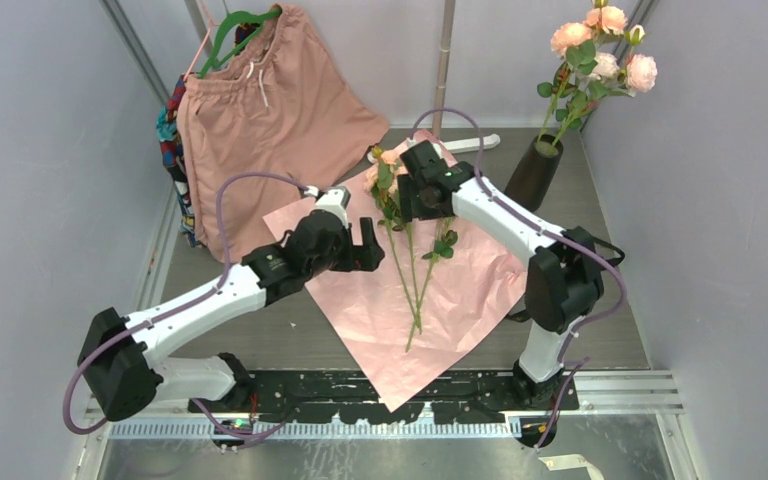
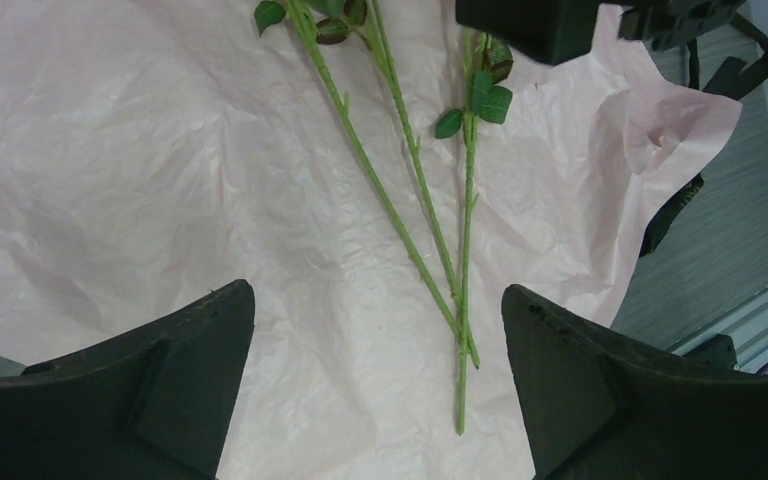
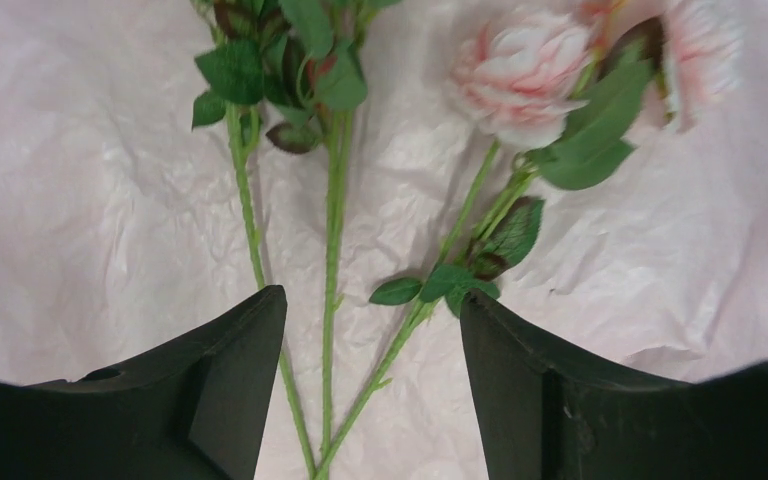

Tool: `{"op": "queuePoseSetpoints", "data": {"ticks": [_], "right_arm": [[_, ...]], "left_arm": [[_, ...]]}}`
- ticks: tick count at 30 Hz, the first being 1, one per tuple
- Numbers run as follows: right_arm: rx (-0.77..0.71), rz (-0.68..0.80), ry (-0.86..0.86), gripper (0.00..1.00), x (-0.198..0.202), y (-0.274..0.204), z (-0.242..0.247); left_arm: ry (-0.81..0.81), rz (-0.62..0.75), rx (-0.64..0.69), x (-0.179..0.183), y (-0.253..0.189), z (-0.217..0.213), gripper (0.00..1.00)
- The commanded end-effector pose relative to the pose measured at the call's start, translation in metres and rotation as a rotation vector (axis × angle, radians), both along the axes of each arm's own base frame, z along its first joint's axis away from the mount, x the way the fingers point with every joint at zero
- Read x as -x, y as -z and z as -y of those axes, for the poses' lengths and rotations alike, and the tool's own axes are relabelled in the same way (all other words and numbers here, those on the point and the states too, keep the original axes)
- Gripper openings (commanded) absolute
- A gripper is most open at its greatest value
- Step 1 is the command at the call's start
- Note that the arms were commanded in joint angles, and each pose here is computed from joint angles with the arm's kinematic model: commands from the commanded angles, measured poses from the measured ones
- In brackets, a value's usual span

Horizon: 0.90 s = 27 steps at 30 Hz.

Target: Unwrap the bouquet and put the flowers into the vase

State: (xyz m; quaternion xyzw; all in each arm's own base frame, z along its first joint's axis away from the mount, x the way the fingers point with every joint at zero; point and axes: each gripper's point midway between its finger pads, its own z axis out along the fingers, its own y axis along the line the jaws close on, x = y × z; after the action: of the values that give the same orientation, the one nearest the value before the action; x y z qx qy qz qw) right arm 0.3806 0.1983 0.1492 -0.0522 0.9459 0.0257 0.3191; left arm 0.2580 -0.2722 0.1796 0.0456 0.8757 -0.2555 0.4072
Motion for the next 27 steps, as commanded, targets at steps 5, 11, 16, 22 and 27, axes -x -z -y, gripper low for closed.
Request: {"op": "queuePoseSetpoints", "data": {"ticks": [5,11,16,22,27], "right_arm": [[-0.018,-0.058,0.005,0.64,0.005,0.023,-0.03],[0.008,-0.067,0.042,0.59,0.009,0.036,-0.029],[-0.001,-0.082,0.072,0.59,0.022,0.042,-0.02],[0.01,-0.109,0.107,0.59,0.035,0.06,-0.011],[0.014,-0.099,0.132,0.59,0.039,0.061,-0.004]], "left_arm": [[-0.042,0.022,0.02,0.0,-0.004,-0.011,0.93],[-0.035,0.013,0.019,0.002,0.002,-0.012,0.93],[-0.014,0.001,0.049,0.004,0.004,-0.005,0.93],[0.012,-0.014,0.076,0.009,0.006,0.0,0.93],[0.014,-0.017,0.072,0.012,0.009,-0.004,0.92]]}}
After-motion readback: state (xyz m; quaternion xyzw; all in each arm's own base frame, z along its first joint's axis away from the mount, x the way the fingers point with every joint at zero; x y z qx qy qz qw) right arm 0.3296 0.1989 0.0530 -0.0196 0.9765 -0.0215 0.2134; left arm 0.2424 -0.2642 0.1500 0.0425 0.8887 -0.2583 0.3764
